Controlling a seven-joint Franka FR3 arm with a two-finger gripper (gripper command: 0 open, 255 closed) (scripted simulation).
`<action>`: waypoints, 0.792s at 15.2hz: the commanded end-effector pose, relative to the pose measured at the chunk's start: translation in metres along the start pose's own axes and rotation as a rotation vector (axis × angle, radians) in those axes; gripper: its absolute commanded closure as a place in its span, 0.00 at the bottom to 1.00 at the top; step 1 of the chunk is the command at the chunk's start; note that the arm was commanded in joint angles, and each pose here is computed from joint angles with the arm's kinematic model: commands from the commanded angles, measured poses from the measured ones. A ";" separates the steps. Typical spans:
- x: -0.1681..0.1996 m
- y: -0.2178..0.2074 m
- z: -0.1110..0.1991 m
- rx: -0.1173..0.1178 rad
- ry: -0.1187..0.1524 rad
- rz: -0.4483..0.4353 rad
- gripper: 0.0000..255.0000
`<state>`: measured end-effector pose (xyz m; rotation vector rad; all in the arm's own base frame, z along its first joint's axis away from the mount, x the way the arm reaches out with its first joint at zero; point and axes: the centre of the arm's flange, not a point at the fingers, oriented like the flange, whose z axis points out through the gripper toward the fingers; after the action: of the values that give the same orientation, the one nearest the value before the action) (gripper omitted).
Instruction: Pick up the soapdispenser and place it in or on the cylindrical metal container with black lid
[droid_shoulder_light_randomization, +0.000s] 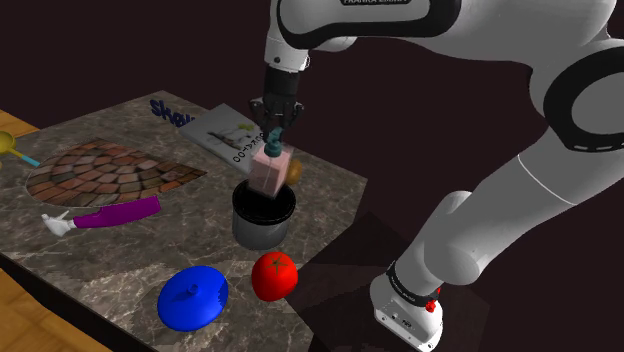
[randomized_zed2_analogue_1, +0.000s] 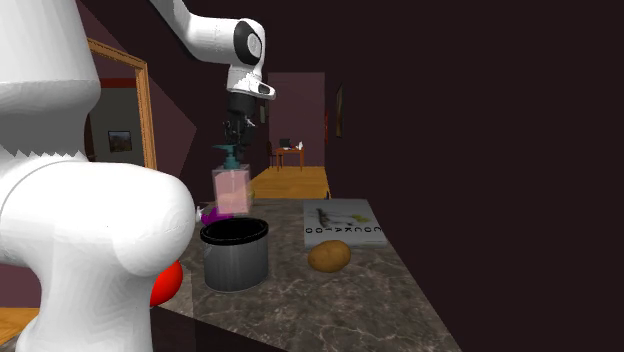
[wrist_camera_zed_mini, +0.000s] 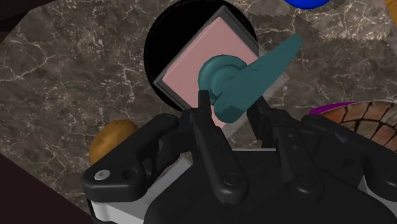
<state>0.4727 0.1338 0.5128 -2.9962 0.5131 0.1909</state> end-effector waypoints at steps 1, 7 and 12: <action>0.001 0.001 0.010 0.000 0.001 0.000 1.00; 0.005 0.004 0.040 0.000 0.001 0.000 1.00; 0.005 0.004 0.040 0.000 0.001 0.000 1.00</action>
<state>0.4719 0.1333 0.4723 -2.9962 0.5132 0.1904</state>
